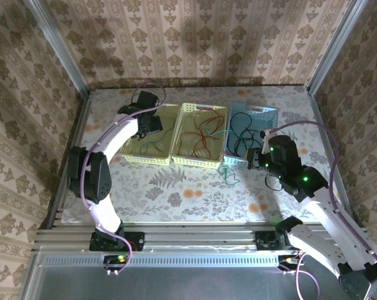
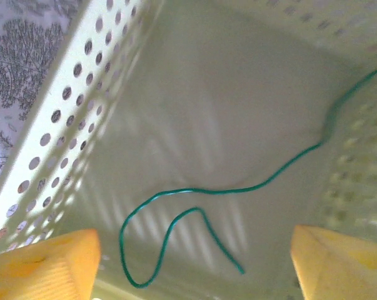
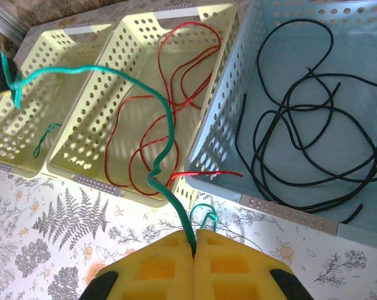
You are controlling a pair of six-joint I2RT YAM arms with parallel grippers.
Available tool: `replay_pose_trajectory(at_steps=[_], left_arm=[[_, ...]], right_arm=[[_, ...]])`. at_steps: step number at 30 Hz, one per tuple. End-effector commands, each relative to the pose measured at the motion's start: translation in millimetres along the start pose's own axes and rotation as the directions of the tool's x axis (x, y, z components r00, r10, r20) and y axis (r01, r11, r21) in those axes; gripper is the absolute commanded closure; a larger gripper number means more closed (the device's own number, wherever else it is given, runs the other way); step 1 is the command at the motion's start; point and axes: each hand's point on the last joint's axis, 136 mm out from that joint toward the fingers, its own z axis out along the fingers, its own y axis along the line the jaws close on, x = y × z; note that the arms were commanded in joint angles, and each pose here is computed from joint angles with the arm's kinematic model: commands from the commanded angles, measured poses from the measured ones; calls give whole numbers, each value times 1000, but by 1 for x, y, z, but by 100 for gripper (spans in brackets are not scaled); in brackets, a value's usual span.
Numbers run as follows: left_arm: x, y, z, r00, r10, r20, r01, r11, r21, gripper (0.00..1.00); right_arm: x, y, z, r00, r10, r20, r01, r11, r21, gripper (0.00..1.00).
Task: Untangle the cables
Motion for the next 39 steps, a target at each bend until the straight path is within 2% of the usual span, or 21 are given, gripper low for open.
replay_pose_trajectory(at_steps=[1,3,5,7,10,12,18,22,24,27,30,32,36,39], left_arm=[[-29,-19,-53,993,-2,122,-14,992,127,15],[-30,-33,-69,988,23,151,-55,977,206,12],[-24,-61,-88,981,67,182,-130,924,360,9],[-9,-98,-116,977,95,189,-190,786,588,6],[21,-129,-144,983,117,142,-183,600,779,3],[38,-139,-155,979,150,137,-197,539,819,1],[67,-149,-157,970,209,121,-211,489,846,0],[72,-164,-168,972,191,135,-202,393,897,3],[75,-167,-170,970,200,140,-208,381,901,14],[82,-166,-169,965,222,139,-218,384,897,38],[85,-160,-165,965,225,137,-221,410,885,70],[84,-156,-164,964,222,146,-231,428,874,85],[74,-140,-161,969,170,180,-242,505,828,100],[61,-123,-159,975,106,196,-221,558,800,100]], right_arm=[[-1,5,1,1000,-16,-12,16,1000,-11,99],[1,7,3,999,-15,-28,14,1000,-22,99],[3,14,6,999,-20,-44,17,998,-53,99],[7,20,8,997,-27,-68,22,997,-81,99],[3,32,11,997,-36,-64,28,991,-130,98],[3,36,12,997,-38,-67,28,988,-149,98],[-6,56,9,998,-49,-40,39,973,-226,98],[-5,66,10,995,-80,-54,64,966,-251,98],[-5,67,11,995,-86,-53,70,968,-241,98],[-6,62,13,996,-72,-45,61,975,-214,98],[-6,56,14,997,-70,-41,61,982,-177,98],[-6,49,15,997,-63,-41,57,988,-140,99],[-4,33,18,998,-39,-43,36,997,-65,99],[-2,24,21,998,-18,-55,17,1000,-26,99]])
